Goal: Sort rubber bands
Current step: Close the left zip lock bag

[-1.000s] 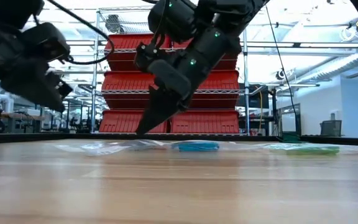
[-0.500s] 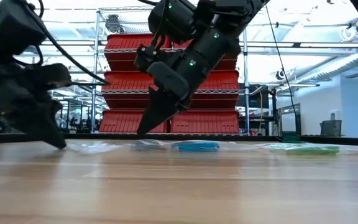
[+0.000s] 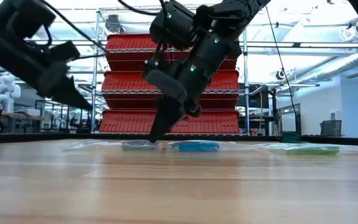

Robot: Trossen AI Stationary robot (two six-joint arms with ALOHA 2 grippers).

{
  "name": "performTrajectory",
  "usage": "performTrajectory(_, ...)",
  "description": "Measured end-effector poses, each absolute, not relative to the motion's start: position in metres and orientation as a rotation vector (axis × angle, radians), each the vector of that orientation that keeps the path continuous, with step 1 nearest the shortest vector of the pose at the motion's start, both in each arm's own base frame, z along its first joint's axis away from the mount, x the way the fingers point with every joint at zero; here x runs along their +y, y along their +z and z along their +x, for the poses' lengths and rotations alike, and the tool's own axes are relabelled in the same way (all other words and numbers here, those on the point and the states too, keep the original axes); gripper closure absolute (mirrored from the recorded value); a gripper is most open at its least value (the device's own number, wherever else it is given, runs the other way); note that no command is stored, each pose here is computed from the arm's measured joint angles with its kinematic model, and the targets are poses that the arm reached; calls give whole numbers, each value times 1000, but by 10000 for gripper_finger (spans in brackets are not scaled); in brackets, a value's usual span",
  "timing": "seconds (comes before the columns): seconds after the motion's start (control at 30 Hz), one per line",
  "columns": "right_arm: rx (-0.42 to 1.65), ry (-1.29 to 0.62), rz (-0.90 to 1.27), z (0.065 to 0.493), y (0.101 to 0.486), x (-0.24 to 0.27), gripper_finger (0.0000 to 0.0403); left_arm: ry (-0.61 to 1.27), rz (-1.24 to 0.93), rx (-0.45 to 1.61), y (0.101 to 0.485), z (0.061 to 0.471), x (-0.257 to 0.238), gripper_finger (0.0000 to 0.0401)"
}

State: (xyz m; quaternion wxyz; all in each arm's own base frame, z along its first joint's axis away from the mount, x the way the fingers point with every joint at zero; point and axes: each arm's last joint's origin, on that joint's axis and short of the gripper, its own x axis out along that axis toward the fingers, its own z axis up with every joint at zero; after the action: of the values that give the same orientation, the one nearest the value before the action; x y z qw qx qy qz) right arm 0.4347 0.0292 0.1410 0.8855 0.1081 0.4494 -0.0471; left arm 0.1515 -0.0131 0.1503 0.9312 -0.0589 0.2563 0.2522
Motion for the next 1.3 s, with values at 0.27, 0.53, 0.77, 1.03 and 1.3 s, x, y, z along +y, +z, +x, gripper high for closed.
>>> performTrajectory(0.27, 818, 56, 341, 453, 122, 47, 403, 432, -144, 454, 165, 143, -13, 400)
performTrajectory(0.53, 600, 62, 210, 473, 184, -4, 374, 293, -229, 302, 186, 136, -15, 400)
performTrajectory(0.77, 657, -6, 208, 474, 151, -73, 288, 164, -237, 225, 198, 125, -16, 400)
performTrajectory(1.03, 663, -51, 219, 499, 120, -97, 222, 174, -222, 291, 192, 123, -15, 400)
performTrajectory(1.3, 762, -40, 200, 531, 109, -108, 252, 159, -221, 307, 191, 122, -15, 400)
